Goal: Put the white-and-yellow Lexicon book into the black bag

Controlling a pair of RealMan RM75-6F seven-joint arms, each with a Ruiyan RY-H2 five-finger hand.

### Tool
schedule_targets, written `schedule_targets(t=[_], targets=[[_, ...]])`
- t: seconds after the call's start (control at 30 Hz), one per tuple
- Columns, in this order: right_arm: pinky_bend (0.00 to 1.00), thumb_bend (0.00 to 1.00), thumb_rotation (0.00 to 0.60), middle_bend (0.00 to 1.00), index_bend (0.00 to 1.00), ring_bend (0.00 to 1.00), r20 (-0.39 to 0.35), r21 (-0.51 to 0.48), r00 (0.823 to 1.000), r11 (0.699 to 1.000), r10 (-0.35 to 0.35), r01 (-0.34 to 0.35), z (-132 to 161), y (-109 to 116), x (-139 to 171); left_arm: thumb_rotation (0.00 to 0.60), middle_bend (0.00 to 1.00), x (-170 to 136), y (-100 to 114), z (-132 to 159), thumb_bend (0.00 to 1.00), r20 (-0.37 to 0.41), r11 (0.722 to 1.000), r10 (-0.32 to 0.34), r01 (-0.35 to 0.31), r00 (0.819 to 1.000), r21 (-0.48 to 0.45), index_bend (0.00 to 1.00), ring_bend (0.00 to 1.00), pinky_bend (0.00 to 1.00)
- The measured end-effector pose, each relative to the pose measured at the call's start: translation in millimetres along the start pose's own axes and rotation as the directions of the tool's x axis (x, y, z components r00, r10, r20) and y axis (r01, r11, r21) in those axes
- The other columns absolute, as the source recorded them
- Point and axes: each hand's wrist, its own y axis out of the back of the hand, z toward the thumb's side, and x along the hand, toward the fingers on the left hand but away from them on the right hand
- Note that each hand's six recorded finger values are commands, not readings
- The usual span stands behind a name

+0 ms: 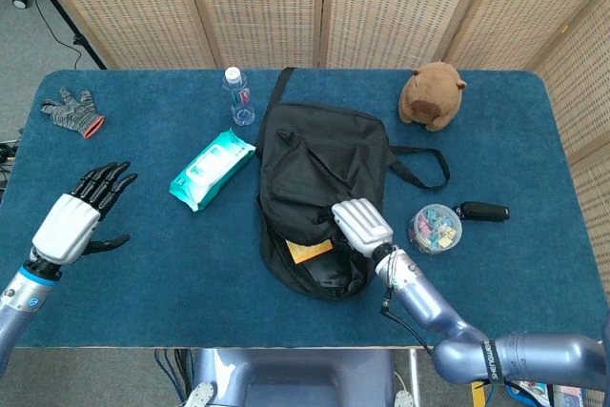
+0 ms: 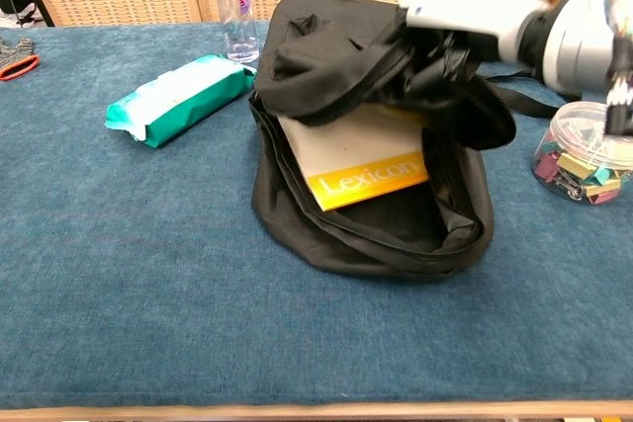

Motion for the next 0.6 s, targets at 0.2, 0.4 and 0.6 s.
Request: schedule_targets(t=[0.2, 0.4, 0.6], targets=[[0.59, 0.66, 0.6, 0.42, 0.49, 0.39, -0.02, 0.017, 1.0, 1.0, 0.023, -0.023, 11, -33, -2, 0.6, 0.0, -4, 4, -18, 0.0, -0.057, 1.0, 0.018, -0.019, 0.998, -0.017, 0.0, 0.0, 0.13], [0.06, 0.0, 0.6, 0.0, 0.0, 0.0, -0.036, 0.027, 0.987, 0.987, 0.158, -0.157, 17, -71, -2, 0.6, 0.0, -10, 3, -30, 0.0, -0.084, 0.999, 0.02, -0.023, 0.996, -0.024, 0.0, 0.0, 0.13], [0.0, 0.0, 0.6, 0.0, 0.0, 0.0, -0.053, 0.018, 0.971, 0.973, 0.231, -0.23, 19, -78, 5, 0.6, 0.0, -12, 5, -35, 0.0, -0.102, 0.998, 0.036, -0.041, 0.994, -0.043, 0.0, 0.0, 0.13]])
